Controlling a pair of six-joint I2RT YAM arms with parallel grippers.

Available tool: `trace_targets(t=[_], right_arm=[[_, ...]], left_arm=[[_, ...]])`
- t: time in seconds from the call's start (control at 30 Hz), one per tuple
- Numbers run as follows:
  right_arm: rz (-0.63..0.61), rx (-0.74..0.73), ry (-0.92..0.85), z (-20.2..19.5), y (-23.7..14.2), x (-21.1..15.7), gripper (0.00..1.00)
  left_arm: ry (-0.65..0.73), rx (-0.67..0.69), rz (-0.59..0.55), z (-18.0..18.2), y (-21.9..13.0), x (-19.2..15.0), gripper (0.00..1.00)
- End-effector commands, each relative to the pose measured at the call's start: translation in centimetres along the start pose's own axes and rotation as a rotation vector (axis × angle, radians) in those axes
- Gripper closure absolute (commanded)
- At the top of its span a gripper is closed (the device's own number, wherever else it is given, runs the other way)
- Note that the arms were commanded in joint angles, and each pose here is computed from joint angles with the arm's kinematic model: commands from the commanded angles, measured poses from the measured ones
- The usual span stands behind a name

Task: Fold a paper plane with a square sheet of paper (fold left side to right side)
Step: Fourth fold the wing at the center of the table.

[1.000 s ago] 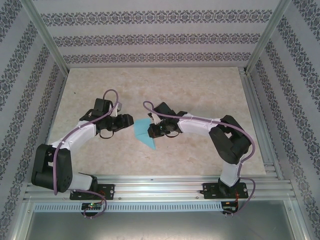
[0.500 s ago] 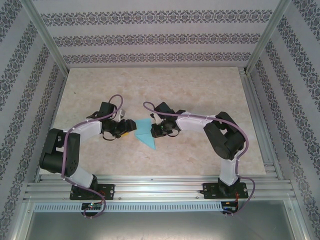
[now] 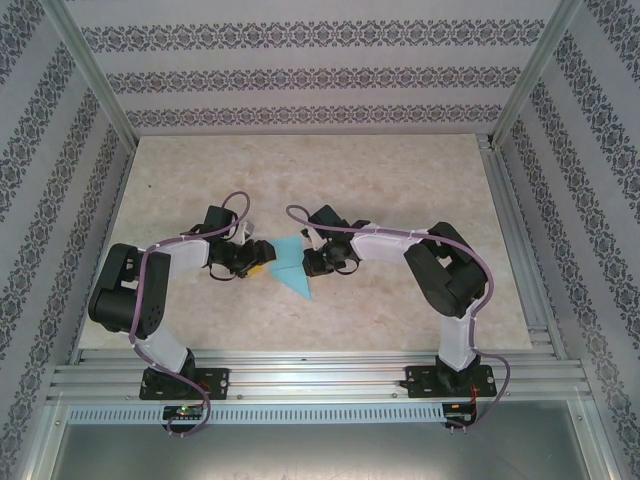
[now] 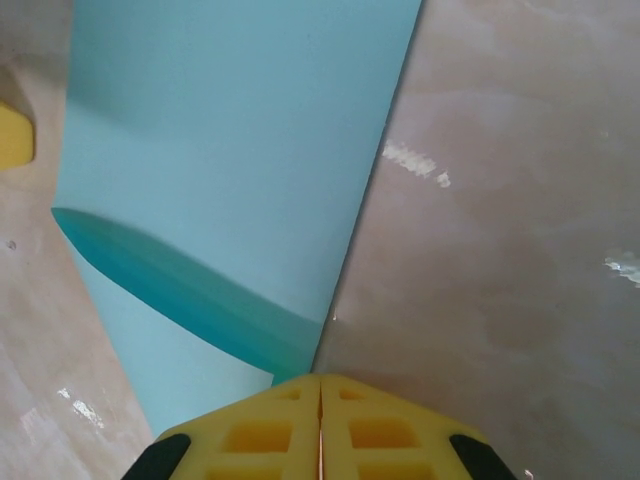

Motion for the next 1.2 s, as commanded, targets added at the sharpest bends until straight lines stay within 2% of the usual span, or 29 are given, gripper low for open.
trace_targets(t=[0.0,0.17,0.37,0.5,0.57,0.7,0.87,1.17], right_arm=[[-0.08,0.013,-0.028,0.9,-3.1,2.1,0.91],[-0.137,0.091,-0.029,2.8,-5.0,2.8,0.78],[-0.127,0.149,-0.034,4.0,-4.0,2.5,0.64],[-0.094,0.132,-0.027,3.5,-2.6,2.3,0.63],[-0.082,0.128,-0.026,3.4,-2.1,2.2,0.65],[-0.067,0.145,-0.028,3.5,-1.7,2.1,0.75],[-0.052,0.125,-0.025,2.9,-1.3,1.8,0.98],[-0.034,0.072,-0.009,1.4,-0.8,1.6,1.0]], left_arm=[[0.031,-0.022,-0.021,-1.0,-0.1,0.6,0.41],[0.033,-0.014,-0.024,-0.8,-0.1,0.5,0.41],[0.036,-0.014,-0.025,-0.8,0.0,0.6,0.4],[0.04,-0.011,-0.025,-0.8,-0.1,0.6,0.4],[0.042,-0.011,-0.024,-0.8,-0.1,0.5,0.4],[0.041,-0.009,-0.024,-0.8,-0.2,0.5,0.4],[0.042,-0.016,-0.026,-1.1,-0.4,0.5,0.4],[0.051,-0.037,-0.022,-2.2,-0.5,0.3,0.39]])
Point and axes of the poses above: each hand's point on the last joint's axis, 136 mm out from that joint toward the fingers, its own y axis out along the fingers, its own z axis along the line the jaws close on, x = y × z, the point moved 3 cm from there along -y, back along the fingers, and after that the axes turned 2 degrees about -y, right-handed, at the moved point
